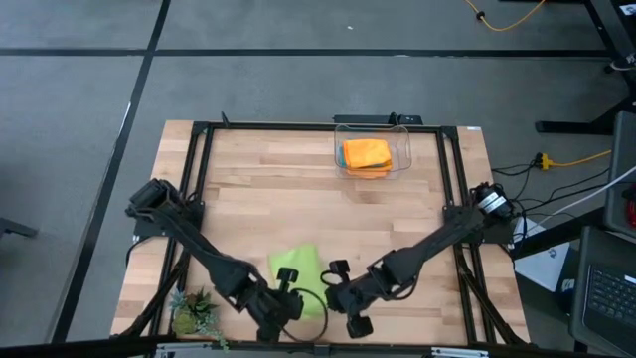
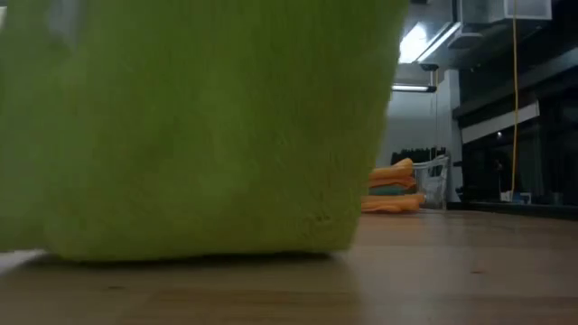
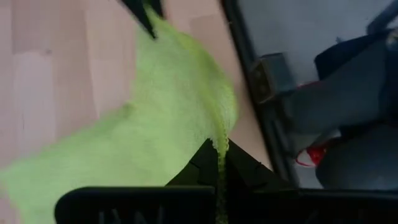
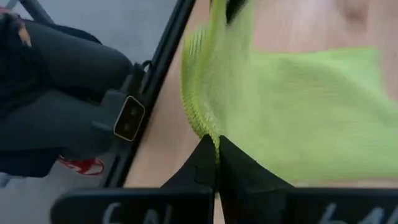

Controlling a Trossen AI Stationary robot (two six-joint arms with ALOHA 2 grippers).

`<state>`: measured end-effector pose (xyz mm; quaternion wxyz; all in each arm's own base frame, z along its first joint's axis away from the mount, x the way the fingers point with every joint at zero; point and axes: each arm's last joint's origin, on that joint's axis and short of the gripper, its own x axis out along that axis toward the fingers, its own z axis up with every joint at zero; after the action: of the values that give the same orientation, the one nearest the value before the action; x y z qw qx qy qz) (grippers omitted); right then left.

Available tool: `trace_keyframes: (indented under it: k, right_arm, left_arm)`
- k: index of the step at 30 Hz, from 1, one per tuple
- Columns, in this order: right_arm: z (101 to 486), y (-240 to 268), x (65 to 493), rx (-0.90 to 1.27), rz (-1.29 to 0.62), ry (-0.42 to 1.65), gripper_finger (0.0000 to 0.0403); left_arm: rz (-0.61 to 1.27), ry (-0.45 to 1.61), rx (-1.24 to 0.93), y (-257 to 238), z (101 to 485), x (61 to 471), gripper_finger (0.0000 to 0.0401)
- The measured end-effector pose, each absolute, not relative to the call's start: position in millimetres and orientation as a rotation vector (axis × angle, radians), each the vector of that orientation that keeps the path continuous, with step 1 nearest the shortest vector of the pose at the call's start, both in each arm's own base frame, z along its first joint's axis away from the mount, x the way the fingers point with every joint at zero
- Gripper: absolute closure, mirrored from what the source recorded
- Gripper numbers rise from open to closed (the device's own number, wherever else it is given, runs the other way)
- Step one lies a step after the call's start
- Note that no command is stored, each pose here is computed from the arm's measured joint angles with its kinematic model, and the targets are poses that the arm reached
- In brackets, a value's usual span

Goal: Fold microfiber towels
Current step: Fold the green microfiber towel

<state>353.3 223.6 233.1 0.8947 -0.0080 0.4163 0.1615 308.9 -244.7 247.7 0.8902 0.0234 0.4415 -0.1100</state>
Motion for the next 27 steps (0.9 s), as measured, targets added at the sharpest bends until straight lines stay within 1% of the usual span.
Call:
trace_keyframes:
  k: [2,5,11,14,23,27]
  right_arm:
    - [240,226,354,-0.047,0.334,0.842,0.0400]
    - [241,224,356,-0.086,0.317,0.822,0.0400]
    - [233,200,366,-0.163,0.217,0.818,0.0401]
    - [222,184,372,-0.169,0.189,0.816,0.0401]
    - [183,137,380,-0.155,0.080,0.787,0.0401]
    - [166,120,378,-0.128,0.050,0.768,0.0401]
  left_arm:
    - [-0.240,0.917,0.067,-248,255,306,0.0401]
    - [-0.235,0.945,0.100,-250,253,301,0.0401]
    - [-0.100,1.037,0.219,-238,246,292,0.0401]
    - [-0.064,1.076,0.245,-230,240,293,0.0401]
    - [0.067,1.192,0.302,-191,194,295,0.0401]
    - [0.060,1.206,0.316,-179,183,298,0.0401]
